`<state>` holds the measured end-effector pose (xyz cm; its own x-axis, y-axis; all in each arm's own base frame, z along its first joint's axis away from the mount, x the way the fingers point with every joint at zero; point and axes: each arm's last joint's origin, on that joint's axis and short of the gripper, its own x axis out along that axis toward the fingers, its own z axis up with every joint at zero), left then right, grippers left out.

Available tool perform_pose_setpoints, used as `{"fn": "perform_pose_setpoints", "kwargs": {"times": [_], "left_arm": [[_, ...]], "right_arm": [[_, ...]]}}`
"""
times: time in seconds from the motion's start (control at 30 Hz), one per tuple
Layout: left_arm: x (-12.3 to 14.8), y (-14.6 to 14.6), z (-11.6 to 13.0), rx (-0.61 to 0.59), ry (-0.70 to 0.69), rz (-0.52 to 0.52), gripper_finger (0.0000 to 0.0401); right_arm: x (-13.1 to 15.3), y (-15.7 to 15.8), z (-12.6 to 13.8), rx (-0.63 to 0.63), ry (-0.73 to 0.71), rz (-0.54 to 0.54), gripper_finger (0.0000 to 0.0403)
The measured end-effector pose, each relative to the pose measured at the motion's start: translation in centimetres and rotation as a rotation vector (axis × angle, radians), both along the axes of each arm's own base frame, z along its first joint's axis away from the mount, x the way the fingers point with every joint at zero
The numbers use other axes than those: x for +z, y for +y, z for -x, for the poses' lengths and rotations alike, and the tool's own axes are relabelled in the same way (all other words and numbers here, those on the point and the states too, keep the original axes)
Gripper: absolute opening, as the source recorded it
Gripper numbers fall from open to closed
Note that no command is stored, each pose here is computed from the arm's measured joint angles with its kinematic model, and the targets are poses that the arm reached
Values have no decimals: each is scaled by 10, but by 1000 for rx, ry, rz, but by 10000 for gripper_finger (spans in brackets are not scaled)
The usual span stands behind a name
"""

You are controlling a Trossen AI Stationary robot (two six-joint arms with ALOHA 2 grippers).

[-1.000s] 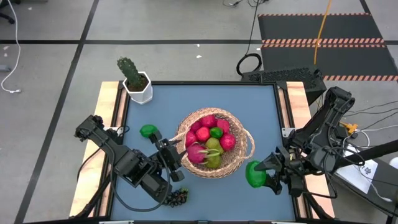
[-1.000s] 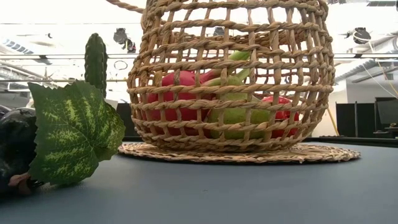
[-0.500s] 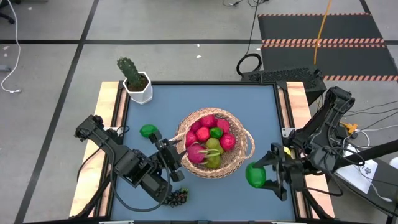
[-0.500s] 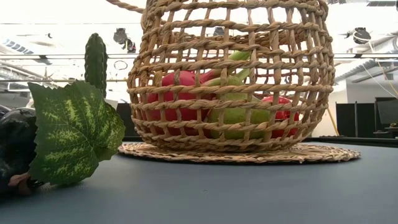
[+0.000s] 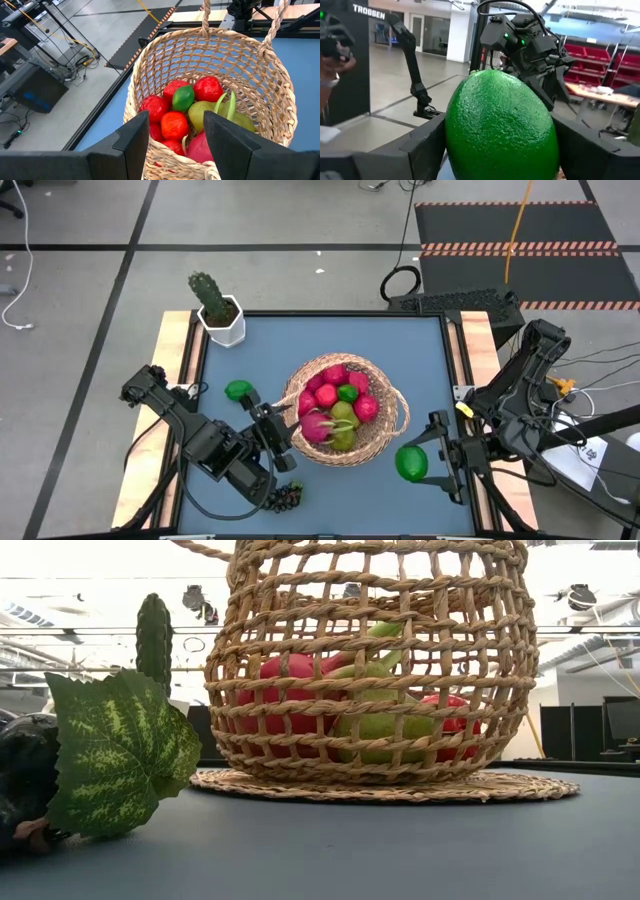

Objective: Build produce basket
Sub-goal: Put the bottom dark green lime into the brown basket

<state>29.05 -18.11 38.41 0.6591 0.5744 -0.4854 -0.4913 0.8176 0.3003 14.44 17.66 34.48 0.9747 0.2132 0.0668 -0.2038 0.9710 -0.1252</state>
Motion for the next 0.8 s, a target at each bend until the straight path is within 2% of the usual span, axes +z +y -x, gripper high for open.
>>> {"fn": "perform_pose_setpoints", "kwargs": {"times": [0.27, 0.53, 0.67, 0.8], "left_arm": [[0, 0, 0, 0, 0, 0, 189], [0, 0, 0, 0, 0, 0, 189], [0, 0, 0, 0, 0, 0, 189], [0, 0, 0, 0, 0, 0, 189]], "right_arm": [[0, 0, 0, 5, 15, -68, 309], [0, 0, 0, 2, 12, -65, 309], [5, -1, 0, -6, -31, -39, 309], [6, -1, 1, -21, -63, 87, 309]]}}
